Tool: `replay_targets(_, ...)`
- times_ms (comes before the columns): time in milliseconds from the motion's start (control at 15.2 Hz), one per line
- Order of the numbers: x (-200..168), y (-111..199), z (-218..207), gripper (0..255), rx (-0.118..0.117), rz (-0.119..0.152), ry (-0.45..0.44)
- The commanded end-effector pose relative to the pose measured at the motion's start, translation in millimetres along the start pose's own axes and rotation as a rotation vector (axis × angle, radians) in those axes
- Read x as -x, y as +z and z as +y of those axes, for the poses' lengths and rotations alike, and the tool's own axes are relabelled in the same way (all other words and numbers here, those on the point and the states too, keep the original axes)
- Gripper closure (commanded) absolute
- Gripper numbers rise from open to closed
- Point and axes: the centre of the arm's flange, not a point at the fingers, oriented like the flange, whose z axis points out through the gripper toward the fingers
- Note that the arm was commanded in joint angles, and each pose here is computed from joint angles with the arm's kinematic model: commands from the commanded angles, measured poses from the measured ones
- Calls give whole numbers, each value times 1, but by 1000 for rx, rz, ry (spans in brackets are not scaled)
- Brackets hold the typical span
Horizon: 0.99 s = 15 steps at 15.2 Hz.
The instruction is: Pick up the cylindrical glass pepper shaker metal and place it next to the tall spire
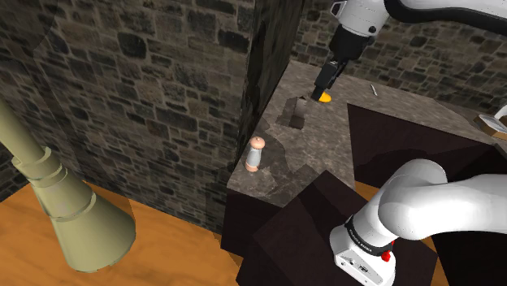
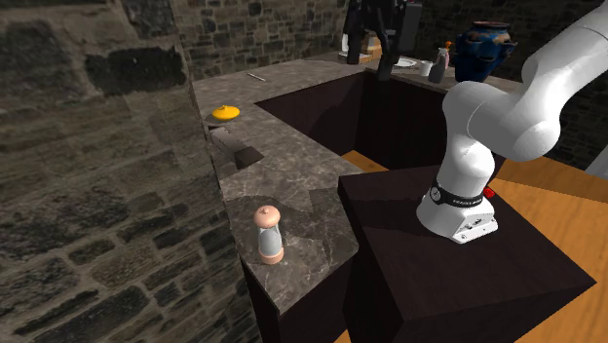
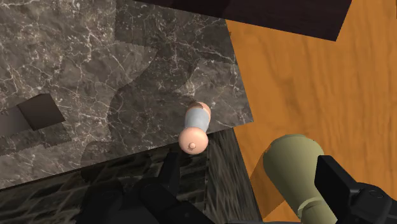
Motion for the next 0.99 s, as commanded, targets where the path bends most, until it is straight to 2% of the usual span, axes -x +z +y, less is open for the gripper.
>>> replay_targets(0, 0, 0, 0, 0, 0, 0, 0)
replay_targets(924, -102, 159, 35, 0, -8, -87, -5)
